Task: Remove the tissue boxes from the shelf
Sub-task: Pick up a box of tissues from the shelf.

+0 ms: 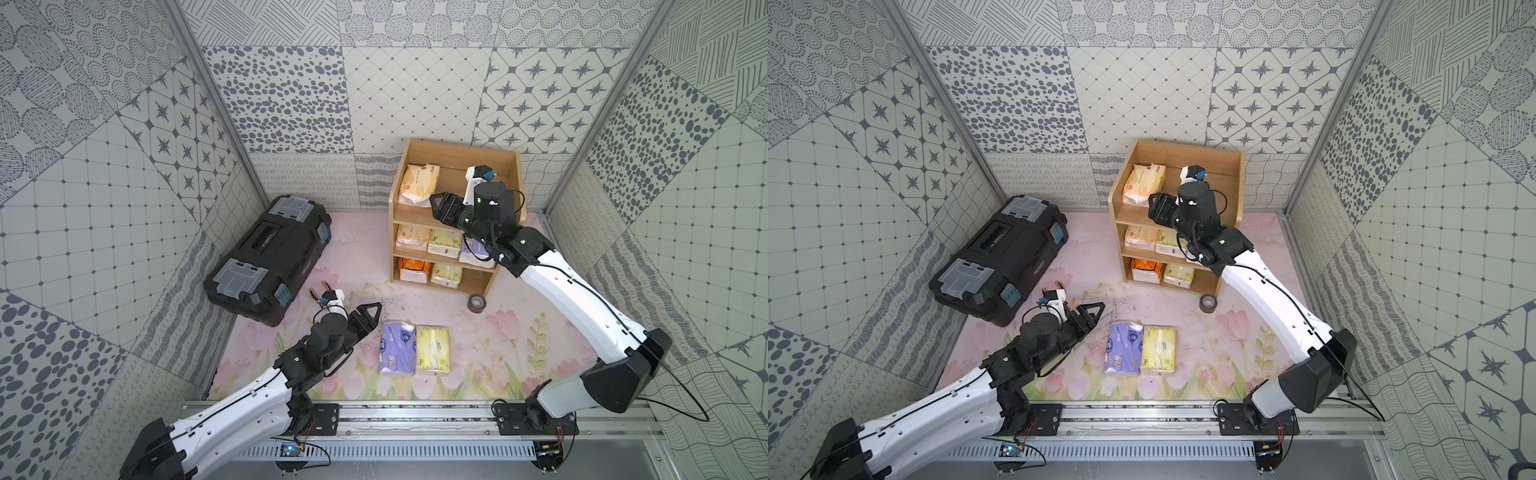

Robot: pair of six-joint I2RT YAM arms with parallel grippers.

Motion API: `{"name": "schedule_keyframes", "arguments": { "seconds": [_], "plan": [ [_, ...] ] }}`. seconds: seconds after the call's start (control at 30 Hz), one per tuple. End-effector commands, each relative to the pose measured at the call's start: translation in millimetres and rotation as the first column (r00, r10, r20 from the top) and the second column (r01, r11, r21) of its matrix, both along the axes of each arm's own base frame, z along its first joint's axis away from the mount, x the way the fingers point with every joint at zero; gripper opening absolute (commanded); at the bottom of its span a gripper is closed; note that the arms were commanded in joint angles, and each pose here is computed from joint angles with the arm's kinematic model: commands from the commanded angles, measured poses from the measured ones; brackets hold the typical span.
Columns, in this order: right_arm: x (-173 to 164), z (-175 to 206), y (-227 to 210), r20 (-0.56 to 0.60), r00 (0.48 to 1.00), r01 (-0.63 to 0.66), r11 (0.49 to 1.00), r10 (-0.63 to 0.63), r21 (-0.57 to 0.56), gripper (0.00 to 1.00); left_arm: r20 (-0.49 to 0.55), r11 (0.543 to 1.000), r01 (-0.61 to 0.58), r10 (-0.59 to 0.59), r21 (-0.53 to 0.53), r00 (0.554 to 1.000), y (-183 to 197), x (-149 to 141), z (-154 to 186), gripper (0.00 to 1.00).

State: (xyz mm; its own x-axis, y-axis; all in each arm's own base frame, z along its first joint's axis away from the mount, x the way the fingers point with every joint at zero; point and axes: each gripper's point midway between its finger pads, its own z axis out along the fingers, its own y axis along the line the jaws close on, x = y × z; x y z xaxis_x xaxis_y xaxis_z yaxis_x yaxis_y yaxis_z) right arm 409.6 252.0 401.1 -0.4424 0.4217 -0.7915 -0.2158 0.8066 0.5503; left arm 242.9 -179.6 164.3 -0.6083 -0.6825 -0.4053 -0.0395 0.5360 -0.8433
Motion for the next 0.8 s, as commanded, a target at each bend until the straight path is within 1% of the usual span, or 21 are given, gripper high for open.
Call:
{"name": "schedule_keyframes", "arguments": {
  "seconds": [0.0,0.13,0.37,0.47,0.53,0.6,0.7,0.77],
  "plan": [
    [15.0,24.0,8.6,0.069,0.998,0.002,0.999,-0.005,0.04,0.66,0.07,1.0,0.001,0.0,-0.021,0.998,-1.9,5.4,20.1,0.68],
    [33.8,18.5,3.5,0.071,0.995,0.076,0.997,-0.076,0.0,0.63,0.065,1.0,0.004,-0.003,-0.018,0.998,-0.9,3.4,17.9,0.68],
    [51.6,4.5,9.4,0.052,0.994,0.098,0.995,-0.096,-0.038,0.5,0.064,0.998,0.011,-0.007,-0.06,0.998,1.7,-3.5,27.8,0.68],
    [55.2,0.6,12.8,0.046,0.995,0.093,0.995,-0.091,-0.041,0.41,0.074,0.998,0.005,-0.001,-0.058,0.997,5.0,-5.3,34.1,0.68],
    [54.8,1.5,13.9,0.046,0.995,0.088,0.995,-0.086,-0.035,0.33,0.081,0.998,0.004,0.002,-0.065,0.997,6.4,-6.4,39.1,0.68],
    [49.9,4.1,15.9,0.05,0.996,0.069,0.997,-0.067,-0.023,0.22,0.088,0.996,0.002,0.006,-0.091,0.996,7.4,-8.1,46.0,0.68],
    [40.9,13.2,14.8,0.066,0.997,0.046,0.999,-0.047,0.007,0.13,0.1,0.988,0.007,0.008,-0.151,0.995,7.6,-11.2,60.6,0.67],
    [33.4,18.4,11.8,0.071,0.997,0.036,0.999,-0.037,0.016,0.09,0.122,0.983,0.012,0.011,-0.182,0.993,8.2,-12.5,74.3,0.68]
  ]
}}
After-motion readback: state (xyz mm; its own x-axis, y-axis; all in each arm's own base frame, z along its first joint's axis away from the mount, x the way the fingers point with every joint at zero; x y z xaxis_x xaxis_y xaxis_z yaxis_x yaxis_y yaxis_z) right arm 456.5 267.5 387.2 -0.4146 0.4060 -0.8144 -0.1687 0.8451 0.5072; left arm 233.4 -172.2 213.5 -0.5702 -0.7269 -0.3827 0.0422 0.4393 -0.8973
